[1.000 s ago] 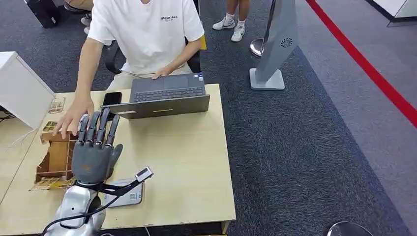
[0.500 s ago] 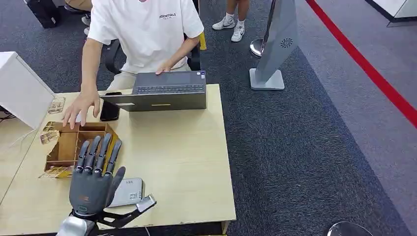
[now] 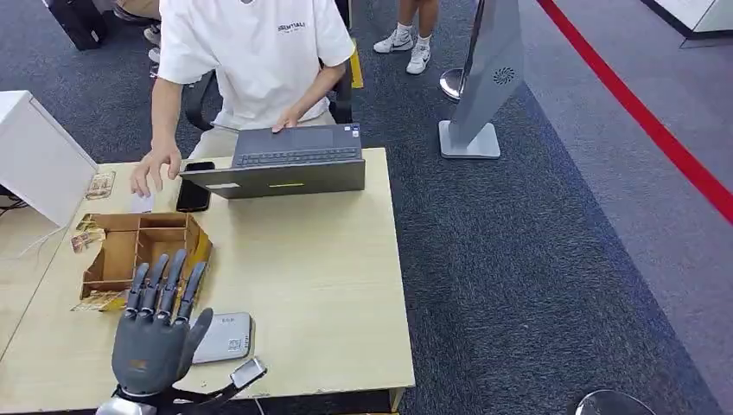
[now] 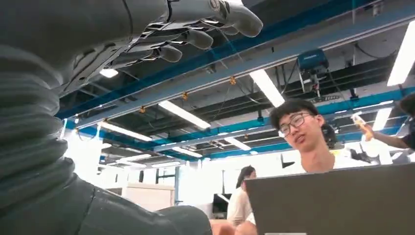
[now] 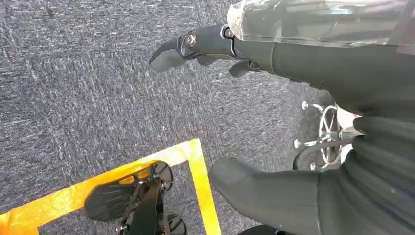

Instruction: Pass the card to the sensor for recognition and then transmit it.

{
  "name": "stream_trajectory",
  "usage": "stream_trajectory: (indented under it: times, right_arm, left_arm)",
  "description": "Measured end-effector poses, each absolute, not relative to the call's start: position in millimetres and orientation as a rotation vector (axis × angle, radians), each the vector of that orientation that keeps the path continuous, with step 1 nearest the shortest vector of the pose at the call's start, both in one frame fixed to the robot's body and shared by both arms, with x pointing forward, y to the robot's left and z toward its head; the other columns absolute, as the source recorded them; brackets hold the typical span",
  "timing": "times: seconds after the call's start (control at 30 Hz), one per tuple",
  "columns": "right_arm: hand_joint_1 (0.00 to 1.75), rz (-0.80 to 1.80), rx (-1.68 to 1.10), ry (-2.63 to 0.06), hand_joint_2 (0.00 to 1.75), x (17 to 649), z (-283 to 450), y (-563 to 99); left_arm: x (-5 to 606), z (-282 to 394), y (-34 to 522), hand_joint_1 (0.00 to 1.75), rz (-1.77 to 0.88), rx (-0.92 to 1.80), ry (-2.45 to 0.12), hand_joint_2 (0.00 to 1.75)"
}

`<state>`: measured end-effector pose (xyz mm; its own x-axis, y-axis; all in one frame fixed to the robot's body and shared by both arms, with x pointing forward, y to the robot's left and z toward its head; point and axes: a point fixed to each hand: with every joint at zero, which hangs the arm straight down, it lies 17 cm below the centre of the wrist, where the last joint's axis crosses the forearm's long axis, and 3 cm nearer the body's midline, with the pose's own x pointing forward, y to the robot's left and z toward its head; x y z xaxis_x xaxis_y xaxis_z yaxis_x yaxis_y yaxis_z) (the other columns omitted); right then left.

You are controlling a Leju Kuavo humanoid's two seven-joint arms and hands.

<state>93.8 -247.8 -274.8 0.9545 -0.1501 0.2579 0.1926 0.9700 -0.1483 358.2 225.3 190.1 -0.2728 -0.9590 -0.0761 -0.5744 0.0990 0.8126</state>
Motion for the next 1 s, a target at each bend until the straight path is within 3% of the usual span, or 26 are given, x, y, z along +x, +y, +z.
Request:
stream_trajectory:
  times: [1.0]
  right_arm:
    - [0.00, -0.158, -0.162, -0.231, 1.75, 91, -276, -245]
  left_arm:
    - [359, 79, 349, 0.00, -1.147, 1.469, -1.484, 1.75]
